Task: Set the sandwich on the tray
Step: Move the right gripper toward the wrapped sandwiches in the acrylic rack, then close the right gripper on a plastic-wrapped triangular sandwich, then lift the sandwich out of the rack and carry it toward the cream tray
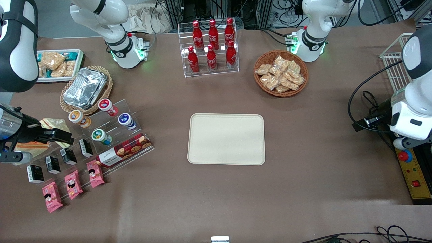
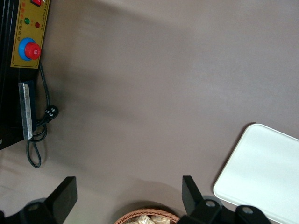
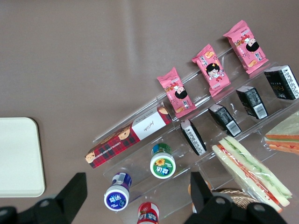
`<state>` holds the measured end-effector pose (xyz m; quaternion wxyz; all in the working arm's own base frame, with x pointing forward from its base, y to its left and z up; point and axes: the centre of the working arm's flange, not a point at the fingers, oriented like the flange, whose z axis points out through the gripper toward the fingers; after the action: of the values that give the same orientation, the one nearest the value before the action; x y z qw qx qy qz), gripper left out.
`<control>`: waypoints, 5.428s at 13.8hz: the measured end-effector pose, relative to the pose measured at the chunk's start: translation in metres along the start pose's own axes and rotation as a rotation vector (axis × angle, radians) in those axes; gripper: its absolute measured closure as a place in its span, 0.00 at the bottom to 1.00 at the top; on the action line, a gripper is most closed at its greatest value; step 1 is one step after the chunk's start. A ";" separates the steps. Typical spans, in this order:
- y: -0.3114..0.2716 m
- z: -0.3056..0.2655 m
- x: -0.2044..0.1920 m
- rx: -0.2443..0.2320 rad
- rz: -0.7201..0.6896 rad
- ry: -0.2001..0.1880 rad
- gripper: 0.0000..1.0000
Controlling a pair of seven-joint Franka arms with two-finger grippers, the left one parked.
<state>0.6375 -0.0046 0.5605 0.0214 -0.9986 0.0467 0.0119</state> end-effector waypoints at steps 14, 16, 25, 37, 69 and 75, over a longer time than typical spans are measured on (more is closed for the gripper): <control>0.077 0.001 -0.001 -0.004 0.122 -0.025 0.01; 0.092 0.002 -0.003 -0.004 0.164 -0.042 0.01; 0.135 0.005 -0.011 -0.001 0.467 -0.072 0.01; 0.241 0.058 -0.005 0.001 0.769 -0.097 0.02; 0.311 0.157 0.012 -0.015 0.649 -0.096 0.63; 0.265 0.098 0.023 0.013 0.544 -0.019 0.81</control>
<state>0.6336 -0.2662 0.4505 0.0242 -0.9490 0.3133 0.0264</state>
